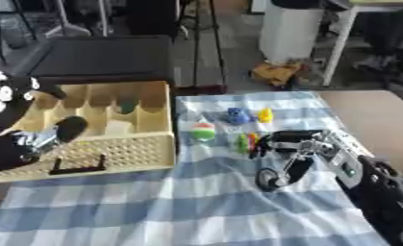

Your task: Pick up objects from table and place into drawer.

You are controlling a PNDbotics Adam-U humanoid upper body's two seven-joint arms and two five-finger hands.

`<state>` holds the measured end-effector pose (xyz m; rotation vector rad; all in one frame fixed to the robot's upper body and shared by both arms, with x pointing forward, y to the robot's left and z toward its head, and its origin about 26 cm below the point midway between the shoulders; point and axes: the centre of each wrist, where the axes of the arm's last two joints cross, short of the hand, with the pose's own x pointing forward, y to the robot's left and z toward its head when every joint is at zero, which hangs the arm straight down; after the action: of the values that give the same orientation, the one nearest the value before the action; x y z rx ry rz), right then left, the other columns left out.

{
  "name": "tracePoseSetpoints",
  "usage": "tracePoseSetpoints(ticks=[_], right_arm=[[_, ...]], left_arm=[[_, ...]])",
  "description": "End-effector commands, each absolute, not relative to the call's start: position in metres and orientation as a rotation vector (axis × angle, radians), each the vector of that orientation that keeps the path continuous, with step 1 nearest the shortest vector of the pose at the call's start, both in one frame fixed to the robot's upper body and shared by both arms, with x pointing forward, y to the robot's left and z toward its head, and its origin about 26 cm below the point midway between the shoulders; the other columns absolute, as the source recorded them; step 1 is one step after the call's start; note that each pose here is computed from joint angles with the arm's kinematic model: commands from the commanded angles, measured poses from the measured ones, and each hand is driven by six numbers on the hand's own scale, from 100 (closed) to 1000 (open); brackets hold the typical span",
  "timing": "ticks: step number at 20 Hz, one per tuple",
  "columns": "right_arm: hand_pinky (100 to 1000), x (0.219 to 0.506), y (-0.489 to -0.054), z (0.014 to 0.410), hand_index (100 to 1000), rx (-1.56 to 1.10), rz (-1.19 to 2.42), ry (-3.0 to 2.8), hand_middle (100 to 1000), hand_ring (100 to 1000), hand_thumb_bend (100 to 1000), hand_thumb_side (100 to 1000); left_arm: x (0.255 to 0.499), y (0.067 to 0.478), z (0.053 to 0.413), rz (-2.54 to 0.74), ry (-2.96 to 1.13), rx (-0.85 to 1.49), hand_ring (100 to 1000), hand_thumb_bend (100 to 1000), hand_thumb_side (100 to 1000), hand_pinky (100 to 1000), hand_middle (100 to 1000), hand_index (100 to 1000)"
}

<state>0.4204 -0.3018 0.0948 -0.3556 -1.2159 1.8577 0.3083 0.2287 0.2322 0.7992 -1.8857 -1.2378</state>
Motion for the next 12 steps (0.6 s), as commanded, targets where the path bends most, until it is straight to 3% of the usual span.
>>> tracePoseSetpoints(ticks=[1,12], right_arm=[[841,0.421,-0.308,0.118,857,-0.376,1.923,-1.222,805,798,425,114],[842,0.414,-0.306,0.111,856,-0.323,1.958,-1.182,806,796,407,105]], left_arm=[[0.305,0.23,0.24,-1.249,-1.901,0.826,100,708,1000,100,100,701],[0.305,0.23,0.239,-1.253,-1.894,0.825,100,708,1000,100,100,700]])
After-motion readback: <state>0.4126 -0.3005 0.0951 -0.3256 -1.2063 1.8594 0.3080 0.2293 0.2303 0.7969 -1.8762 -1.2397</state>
